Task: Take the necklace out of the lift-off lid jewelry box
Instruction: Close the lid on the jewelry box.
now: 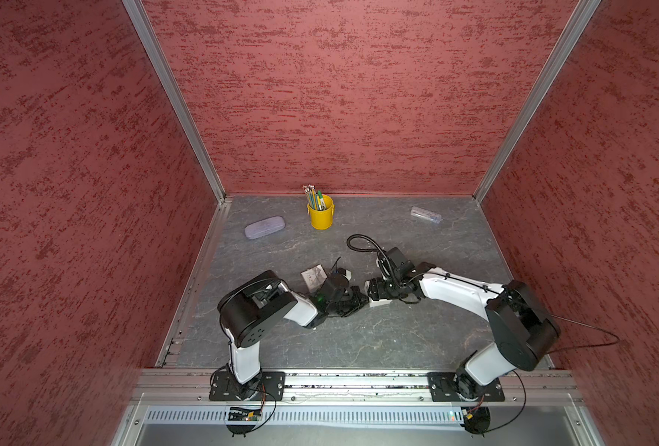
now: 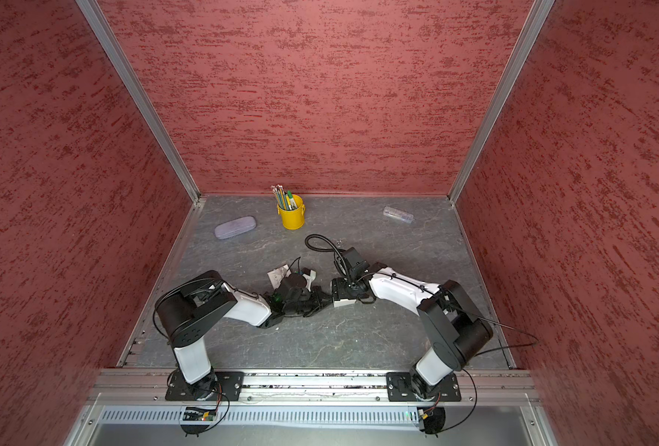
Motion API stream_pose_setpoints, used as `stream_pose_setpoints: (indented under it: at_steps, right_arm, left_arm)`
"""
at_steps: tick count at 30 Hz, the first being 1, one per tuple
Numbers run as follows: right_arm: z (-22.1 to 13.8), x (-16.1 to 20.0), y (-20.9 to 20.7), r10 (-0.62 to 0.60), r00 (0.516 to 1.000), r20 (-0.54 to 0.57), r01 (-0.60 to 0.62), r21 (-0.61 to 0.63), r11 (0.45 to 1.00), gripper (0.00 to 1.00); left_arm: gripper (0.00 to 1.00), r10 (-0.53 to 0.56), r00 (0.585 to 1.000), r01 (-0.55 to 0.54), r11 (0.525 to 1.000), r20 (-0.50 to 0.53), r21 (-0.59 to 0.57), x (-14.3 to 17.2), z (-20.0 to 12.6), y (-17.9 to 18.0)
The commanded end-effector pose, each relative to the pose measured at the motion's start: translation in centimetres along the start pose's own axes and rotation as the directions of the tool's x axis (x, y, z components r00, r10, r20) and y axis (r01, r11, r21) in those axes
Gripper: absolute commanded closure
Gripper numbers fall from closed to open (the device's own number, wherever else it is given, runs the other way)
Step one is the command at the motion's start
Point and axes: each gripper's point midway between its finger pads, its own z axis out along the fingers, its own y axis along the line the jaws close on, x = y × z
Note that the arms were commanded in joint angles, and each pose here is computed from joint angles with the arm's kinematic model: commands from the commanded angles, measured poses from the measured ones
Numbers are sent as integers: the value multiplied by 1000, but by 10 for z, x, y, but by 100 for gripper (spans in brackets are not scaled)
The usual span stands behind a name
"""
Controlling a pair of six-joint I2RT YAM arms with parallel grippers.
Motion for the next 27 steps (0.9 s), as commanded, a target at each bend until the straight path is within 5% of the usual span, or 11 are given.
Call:
stream_pose_setpoints:
  at_steps: [1, 12, 27]
  right_arm:
    - [8, 18, 21, 6, 998, -65, -9, -50, 999, 26]
    - [2, 5, 17, 11, 999, -45, -11, 1, 1000, 21]
    - [-18, -14, 9, 19, 1000, 24, -20, 38, 999, 14]
  left_arm:
    - [88, 30, 1000, -31, 997, 7, 65, -2, -2, -17]
    - [69, 52, 998, -53, 998, 36, 32, -12, -26, -4]
    - [65, 66, 997, -65, 998, 29, -12, -18, -32, 12]
